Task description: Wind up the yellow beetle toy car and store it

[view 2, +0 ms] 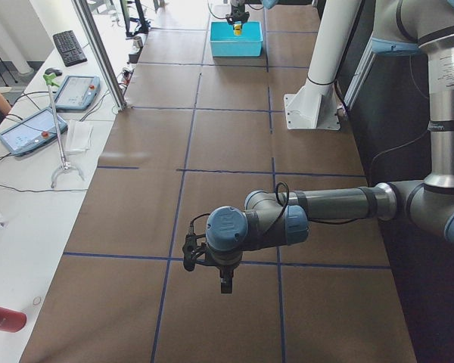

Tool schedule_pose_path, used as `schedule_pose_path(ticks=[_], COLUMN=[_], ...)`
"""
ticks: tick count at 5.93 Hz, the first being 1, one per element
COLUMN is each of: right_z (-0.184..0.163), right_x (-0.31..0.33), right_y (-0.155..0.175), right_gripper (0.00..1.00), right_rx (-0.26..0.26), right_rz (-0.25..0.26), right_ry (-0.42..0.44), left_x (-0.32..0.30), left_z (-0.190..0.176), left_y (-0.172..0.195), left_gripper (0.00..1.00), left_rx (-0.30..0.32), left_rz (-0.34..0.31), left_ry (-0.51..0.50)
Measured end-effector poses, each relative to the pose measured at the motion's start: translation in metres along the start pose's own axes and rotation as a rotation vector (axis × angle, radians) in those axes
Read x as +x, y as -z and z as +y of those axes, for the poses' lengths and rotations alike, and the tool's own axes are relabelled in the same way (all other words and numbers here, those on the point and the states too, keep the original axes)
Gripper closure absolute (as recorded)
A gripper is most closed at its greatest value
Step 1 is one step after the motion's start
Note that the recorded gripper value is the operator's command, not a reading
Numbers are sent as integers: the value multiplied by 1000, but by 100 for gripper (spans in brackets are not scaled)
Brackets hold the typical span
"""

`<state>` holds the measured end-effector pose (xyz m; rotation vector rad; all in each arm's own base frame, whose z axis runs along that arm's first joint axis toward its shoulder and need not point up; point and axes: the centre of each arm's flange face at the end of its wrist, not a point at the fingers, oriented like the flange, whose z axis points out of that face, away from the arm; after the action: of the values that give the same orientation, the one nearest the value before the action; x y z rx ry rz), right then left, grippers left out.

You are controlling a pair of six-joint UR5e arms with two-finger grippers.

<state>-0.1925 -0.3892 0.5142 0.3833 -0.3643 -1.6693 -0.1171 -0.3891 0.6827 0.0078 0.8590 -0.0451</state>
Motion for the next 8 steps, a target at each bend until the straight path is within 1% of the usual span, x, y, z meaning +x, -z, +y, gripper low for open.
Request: schedule_pose_path(ticks=[2, 3, 4, 5, 6, 8], right_z=[7, 7, 5, 4, 2, -1], right_x=[1, 3, 3, 4, 4, 4], right_y=[-22, -28, -31, -33, -34, -34], right_gripper=[72, 68, 55, 31, 0, 0], right_rx=[3, 9, 20, 27, 39, 63], right_rz=[-15, -24, -36, -44, -54, -70], right_ry=[-34, -51, -60, -62, -64, -65], left_x=[0, 0, 1, 4, 7, 10], left_z=[-1, -1, -2, -7, -13, -20], left_y=[0, 0, 1, 4, 7, 7], left_gripper=[0, 0, 0, 0, 0, 0], left_rx=[0, 0, 3, 8, 14, 12], left_rz=[0, 0, -1, -5, -10, -12], left_ry=[1, 1, -4, -12, -18, -25])
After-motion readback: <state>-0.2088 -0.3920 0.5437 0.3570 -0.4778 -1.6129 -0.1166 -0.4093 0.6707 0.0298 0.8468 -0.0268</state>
